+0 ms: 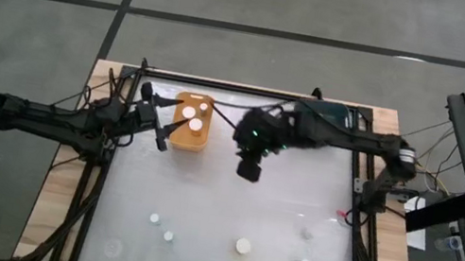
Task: Pick and place medicine bottles into bin by pill shape (circle, oval)
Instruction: Put the blue bottle pill into the yellow bin
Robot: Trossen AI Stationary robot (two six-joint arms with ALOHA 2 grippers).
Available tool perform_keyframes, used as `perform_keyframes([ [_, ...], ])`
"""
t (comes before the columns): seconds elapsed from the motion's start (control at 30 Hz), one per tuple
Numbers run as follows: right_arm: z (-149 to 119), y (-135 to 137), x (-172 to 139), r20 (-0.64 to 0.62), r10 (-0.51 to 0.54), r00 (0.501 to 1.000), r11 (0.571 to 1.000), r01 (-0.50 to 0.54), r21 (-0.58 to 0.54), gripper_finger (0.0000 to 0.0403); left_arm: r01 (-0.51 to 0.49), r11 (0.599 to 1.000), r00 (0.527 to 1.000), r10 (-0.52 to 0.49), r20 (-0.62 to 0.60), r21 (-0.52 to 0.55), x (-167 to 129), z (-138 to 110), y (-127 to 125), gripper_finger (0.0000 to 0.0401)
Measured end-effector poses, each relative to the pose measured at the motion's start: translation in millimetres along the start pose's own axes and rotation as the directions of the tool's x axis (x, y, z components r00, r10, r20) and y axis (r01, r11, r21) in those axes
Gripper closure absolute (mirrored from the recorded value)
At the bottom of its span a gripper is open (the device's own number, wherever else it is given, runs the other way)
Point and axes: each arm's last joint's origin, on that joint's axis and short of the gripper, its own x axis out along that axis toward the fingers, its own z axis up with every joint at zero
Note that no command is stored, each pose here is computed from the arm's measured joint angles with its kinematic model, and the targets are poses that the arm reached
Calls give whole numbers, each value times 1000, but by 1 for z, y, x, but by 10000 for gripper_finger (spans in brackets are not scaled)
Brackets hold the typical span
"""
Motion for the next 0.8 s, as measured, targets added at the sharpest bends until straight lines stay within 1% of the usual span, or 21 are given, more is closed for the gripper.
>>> perform_keyframes([
  [0.1, -18, 12, -5, 39, 0, 999, 1000, 0, -9, 320, 6, 999, 1000, -6, 12, -44, 2, 0, -1, 168],
  [0.23, -42, 21, -11, 95, -24, 995, 999, 27, -33, 322, 92, 989, 995, -87, 46, -115, 5, 1, -6, 168],
  [0.3, -54, 23, -13, 128, -13, 992, 999, 19, -45, 321, 143, 977, 989, -136, 53, -161, 6, 2, -9, 168],
  [0.4, -68, 25, -16, 197, 8, 980, 997, 6, -71, 323, 194, 949, 981, -186, 54, -250, 5, 3, -17, 168],
  [0.47, -77, 25, -17, 236, 17, 972, 996, 3, -88, 325, 235, 924, 971, -240, 23, -302, 2, 3, -24, 168],
  [0.53, -85, 23, -17, 271, 23, 962, 994, 6, -106, 326, 269, 893, 955, -295, -18, -361, -1, 3, -31, 168],
  [0.57, -89, 22, -17, 288, 25, 957, 993, 10, -118, 326, 282, 871, 947, -319, -26, -402, -2, 4, -34, 168],
  [0.7, -101, 20, -16, 364, 36, 931, 986, 26, -165, 323, 321, 771, 905, -422, -63, -550, -10, 13, -48, 168],
  [0.8, -108, 19, -12, 405, 44, 913, 980, 39, -195, 326, 320, 682, 853, -509, -112, -658, -17, 21, -60, 168],
])
